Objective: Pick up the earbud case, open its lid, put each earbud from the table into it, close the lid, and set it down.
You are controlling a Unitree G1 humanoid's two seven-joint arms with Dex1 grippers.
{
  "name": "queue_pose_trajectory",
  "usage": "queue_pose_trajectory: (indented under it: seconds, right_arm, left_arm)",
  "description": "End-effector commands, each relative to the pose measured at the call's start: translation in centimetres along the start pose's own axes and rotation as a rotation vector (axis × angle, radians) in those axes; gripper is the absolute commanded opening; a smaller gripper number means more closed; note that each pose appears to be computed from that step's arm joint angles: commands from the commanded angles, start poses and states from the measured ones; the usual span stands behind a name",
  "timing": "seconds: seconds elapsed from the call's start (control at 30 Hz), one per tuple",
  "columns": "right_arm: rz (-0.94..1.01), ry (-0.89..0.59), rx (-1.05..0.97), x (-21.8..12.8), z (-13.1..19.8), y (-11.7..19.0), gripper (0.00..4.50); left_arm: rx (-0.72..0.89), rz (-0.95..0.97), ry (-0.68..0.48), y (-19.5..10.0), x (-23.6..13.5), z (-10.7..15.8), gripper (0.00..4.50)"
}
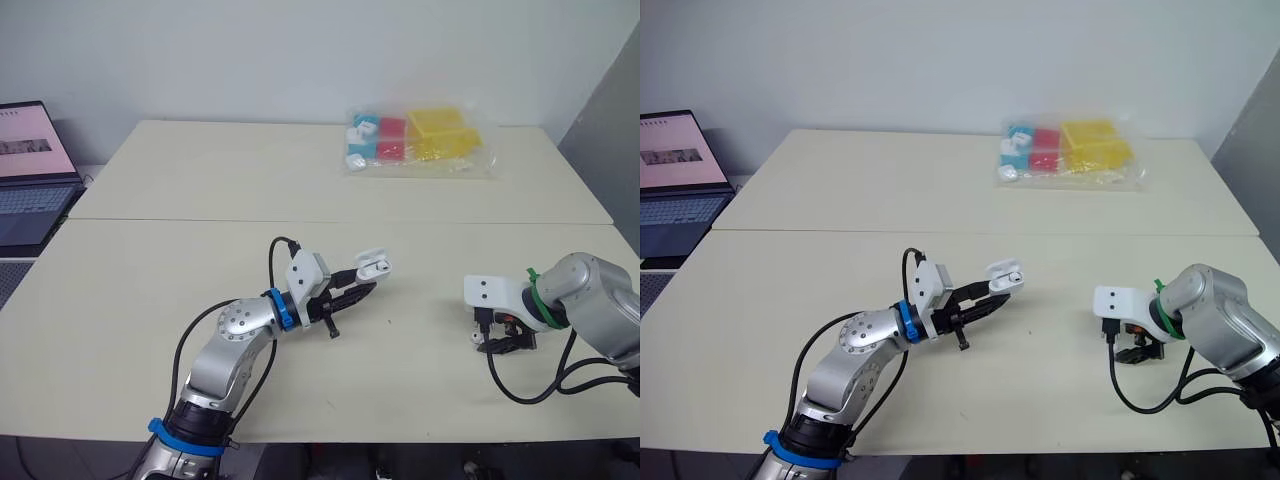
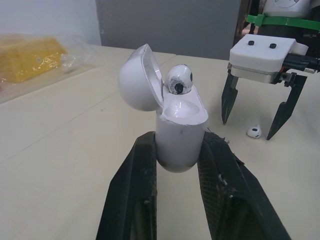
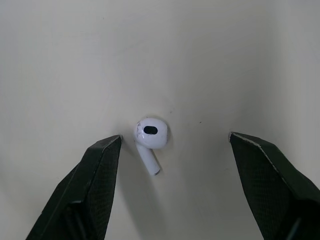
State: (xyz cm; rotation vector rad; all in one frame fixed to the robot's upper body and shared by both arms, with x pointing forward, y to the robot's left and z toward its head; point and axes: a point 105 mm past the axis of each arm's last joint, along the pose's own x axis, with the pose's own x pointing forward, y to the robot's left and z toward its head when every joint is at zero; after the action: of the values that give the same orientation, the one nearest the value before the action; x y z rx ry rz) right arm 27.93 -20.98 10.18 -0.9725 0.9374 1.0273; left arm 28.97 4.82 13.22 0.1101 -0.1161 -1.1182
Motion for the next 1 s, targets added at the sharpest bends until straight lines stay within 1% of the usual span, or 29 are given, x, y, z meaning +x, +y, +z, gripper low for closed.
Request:
queue_pose_trajectory:
  seconds: [0.03, 0.23, 0.27, 0.43, 0.57, 0.77, 0.8, 0.87, 0.93, 1.0]
  right_arm:
    - [-0.005, -0.011, -0.027, 0.1, 0.7, 0.2, 2.67]
    - [-0.003, -0.015, -0.031, 0.1, 0.8, 0.3, 0.58]
    - [-0.003, -0.014, -0.032, 0.1, 0.7, 0.3, 0.42]
    - [-0.003, -0.008, -0.037, -0.1, 0.4, 0.2, 0.43]
    - [0.0, -0.022, -0.059, -1.0, 0.7, 0.1, 0.43]
    - [-0.019, -0.103, -0.103, -3.2, 2.2, -0.1, 0.43]
    - [-0.024, -0.126, -0.102, -3.5, 2.6, -0.1, 0.43]
    - [-0.048, -0.223, -0.135, -4.9, 4.4, -0.2, 0.43]
    - [-0.09, -0.337, -0.127, -6.6, 6.1, -0.5, 0.43]
    - [-0.117, -0.407, -0.103, -7.5, 7.0, -0.7, 0.43]
  left_arm:
    - [0.027, -0.01, -0.036, -0.3, 0.2, 0.9, 0.76]
    - [0.026, -0.011, -0.032, -0.3, 0.2, 0.8, 0.76]
    - [0.026, -0.012, -0.032, -0.3, 0.2, 0.8, 0.76]
    - [0.027, -0.012, -0.03, -0.2, 0.2, 0.8, 0.76]
    - [0.029, -0.012, -0.031, -0.2, 0.2, 0.8, 0.76]
    - [0.02, -0.003, -0.039, -0.2, 0.4, 0.6, 0.76]
    - [0.019, -0.002, -0.041, -0.2, 0.4, 0.5, 0.76]
    - [0.019, 0.0, -0.05, 0.0, 0.7, 0.6, 0.76]
    - [0.023, 0.004, -0.065, 0.3, 1.1, 1.0, 0.76]
    - [0.024, 0.011, -0.074, 0.7, 1.2, 1.3, 0.76]
